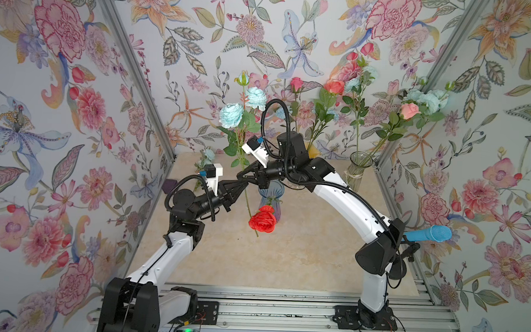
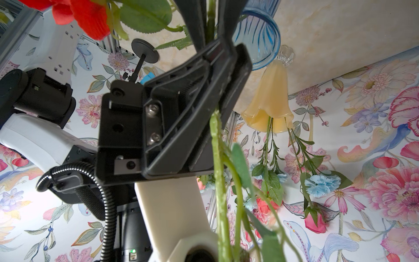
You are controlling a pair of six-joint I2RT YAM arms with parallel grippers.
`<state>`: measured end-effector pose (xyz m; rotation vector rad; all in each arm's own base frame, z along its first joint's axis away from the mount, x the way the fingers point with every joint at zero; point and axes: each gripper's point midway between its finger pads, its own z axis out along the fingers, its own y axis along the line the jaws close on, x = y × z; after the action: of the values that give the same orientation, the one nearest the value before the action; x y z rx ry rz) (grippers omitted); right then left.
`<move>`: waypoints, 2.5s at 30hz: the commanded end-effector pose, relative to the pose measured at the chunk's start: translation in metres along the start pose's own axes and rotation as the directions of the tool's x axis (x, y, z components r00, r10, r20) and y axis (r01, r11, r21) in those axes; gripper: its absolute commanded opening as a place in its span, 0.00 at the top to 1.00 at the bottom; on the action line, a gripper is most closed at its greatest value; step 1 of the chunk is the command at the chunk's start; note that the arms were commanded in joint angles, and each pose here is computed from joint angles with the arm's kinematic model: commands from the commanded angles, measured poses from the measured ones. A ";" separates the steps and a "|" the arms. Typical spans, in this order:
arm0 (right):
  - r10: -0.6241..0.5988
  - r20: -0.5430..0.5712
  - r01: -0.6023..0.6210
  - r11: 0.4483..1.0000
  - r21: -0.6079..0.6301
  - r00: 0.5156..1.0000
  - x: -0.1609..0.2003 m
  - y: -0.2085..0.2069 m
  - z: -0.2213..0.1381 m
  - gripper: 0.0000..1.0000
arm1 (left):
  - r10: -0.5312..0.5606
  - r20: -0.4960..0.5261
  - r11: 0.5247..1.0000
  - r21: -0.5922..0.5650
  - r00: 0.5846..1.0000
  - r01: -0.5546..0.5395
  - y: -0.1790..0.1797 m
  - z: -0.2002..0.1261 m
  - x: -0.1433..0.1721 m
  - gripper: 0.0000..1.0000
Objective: Pick out blue flowers from the vase
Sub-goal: Place the flower at the center of the board.
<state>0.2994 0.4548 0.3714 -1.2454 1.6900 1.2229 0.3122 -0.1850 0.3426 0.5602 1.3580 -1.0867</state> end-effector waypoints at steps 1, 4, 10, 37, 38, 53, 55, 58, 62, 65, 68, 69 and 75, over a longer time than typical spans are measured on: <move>-0.019 -0.008 0.019 0.999 -0.033 1.000 0.000 0.008 0.004 1.00 | 0.032 0.036 0.998 -0.057 0.999 -0.030 0.008 -0.003 -0.018 0.91; -0.030 0.001 0.030 0.999 -0.039 1.000 -0.005 0.015 0.003 0.86 | 0.042 0.023 0.995 -0.094 0.999 -0.040 0.013 -0.004 -0.017 0.95; -0.046 0.022 0.047 0.998 -0.040 0.999 -0.016 0.028 -0.002 0.57 | 0.044 0.012 0.980 -0.194 0.999 -0.041 0.028 -0.006 -0.021 1.00; -0.221 0.541 -0.100 0.859 0.502 0.811 -0.010 0.008 -0.230 0.00 | -0.111 -0.516 0.556 -0.741 0.850 -0.377 0.148 -0.072 -0.024 1.00; -0.217 0.537 -0.103 0.858 0.503 0.815 -0.009 0.006 -0.234 0.00 | -0.135 -0.540 0.554 -0.736 0.831 -0.388 0.154 -0.072 -0.016 1.00; -0.170 0.546 -0.139 0.866 0.480 0.821 0.003 -0.011 -0.245 0.00 | -0.460 -0.707 0.502 -0.706 0.537 -0.499 0.221 -0.098 0.130 1.00; -0.167 0.544 -0.133 0.873 0.469 0.822 0.002 -0.010 -0.243 0.00 | -0.492 -0.711 0.491 -0.703 0.502 -0.514 0.228 -0.105 0.150 1.00; -0.172 0.542 -0.129 0.872 0.472 0.823 0.003 -0.009 -0.245 0.01 | -0.536 -0.716 0.460 -0.692 0.448 -0.556 0.240 -0.119 0.175 1.00; -0.173 0.546 -0.137 0.866 0.480 0.820 0.006 -0.013 -0.249 0.00 | -0.578 -0.719 0.434 -0.671 0.386 -0.601 0.250 -0.133 0.196 1.00; -0.173 0.550 -0.128 0.876 0.466 0.817 0.006 -0.011 -0.249 0.00 | -0.595 -0.711 0.413 -0.670 0.375 -0.616 0.257 -0.138 0.200 1.00; -0.181 0.563 -0.121 0.882 0.456 0.806 0.005 -0.008 -0.251 0.00 | -0.611 -0.706 0.401 -0.666 0.359 -0.629 0.267 -0.139 0.204 1.00; -0.180 0.566 -0.121 0.883 0.453 0.805 0.004 -0.008 -0.250 0.00 | -0.613 -0.706 0.398 -0.664 0.355 -0.633 0.269 -0.139 0.205 1.00; -0.182 0.566 -0.115 0.886 0.449 0.804 0.004 -0.006 -0.251 0.00 | -0.633 -0.705 0.390 -0.648 0.321 -0.655 0.289 -0.142 0.217 1.00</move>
<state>0.3106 0.2167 0.4340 -0.5023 1.3980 0.9439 0.4583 -0.0139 0.0415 0.2679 2.7365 0.4752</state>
